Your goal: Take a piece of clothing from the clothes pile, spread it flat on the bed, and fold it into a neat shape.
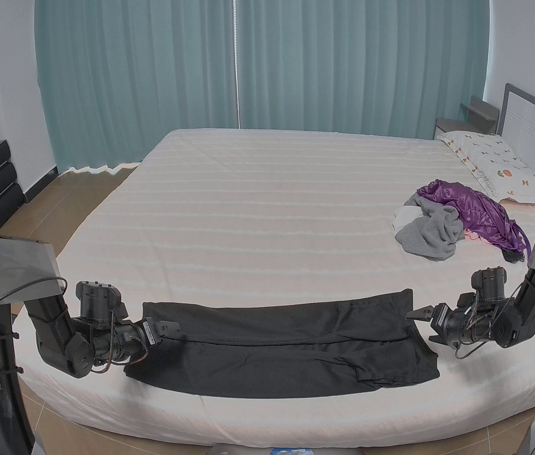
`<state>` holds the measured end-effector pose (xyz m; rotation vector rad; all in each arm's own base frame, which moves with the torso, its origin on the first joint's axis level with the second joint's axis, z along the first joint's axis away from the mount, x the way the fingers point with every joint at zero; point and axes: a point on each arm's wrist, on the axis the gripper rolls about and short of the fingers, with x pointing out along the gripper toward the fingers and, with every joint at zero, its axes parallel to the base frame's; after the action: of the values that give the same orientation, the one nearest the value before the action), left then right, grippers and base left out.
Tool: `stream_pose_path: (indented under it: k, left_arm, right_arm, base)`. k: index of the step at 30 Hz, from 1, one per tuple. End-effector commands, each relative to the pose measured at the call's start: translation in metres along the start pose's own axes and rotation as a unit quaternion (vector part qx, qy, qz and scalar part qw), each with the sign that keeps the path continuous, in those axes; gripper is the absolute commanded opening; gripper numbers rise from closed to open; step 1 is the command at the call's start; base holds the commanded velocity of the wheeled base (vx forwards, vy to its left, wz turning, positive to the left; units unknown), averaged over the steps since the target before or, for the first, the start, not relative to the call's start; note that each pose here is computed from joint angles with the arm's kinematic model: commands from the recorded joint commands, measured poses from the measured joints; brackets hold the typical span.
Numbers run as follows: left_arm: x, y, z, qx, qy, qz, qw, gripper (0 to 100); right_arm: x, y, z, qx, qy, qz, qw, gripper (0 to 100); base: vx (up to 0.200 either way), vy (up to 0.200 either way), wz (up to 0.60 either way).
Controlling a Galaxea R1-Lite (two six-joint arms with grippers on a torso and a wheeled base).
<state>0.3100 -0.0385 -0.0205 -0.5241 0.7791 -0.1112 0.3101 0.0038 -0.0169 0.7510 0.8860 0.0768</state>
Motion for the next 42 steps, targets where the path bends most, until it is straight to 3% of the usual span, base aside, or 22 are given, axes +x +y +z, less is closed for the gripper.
stream_pose_path:
  k: [1,15,16,25,42]
  left_arm:
    - [0.005,0.001,-0.005,0.025,0.009,0.005,0.9996,100]
    - [0.017,0.011,-0.008,0.036,-0.001,0.041,0.9985,100]
    - [0.018,0.011,-0.008,0.036,-0.001,0.041,0.9985,0]
    - [0.011,0.025,0.000,0.019,-0.025,0.079,0.9964,0]
    - [0.011,0.026,0.000,0.018,-0.026,0.081,0.9963,0]
  right_arm:
    - [0.000,0.000,-0.001,0.000,0.001,0.000,1.0000,100]
    - [0.000,-0.001,-0.004,-0.012,0.008,-0.002,0.9999,100]
    - [0.000,-0.001,-0.004,-0.012,0.007,-0.002,0.9999,100]
    - [0.000,-0.002,-0.007,-0.039,0.019,0.007,0.9990,100]
    - [0.005,-0.011,-0.019,-0.112,0.060,0.025,0.9916,100]
  base:
    - [0.000,0.000,0.00]
    - [0.000,0.000,0.00]
    - [0.000,0.000,0.00]
    - [0.000,0.000,0.00]
    - [0.000,0.000,0.00]
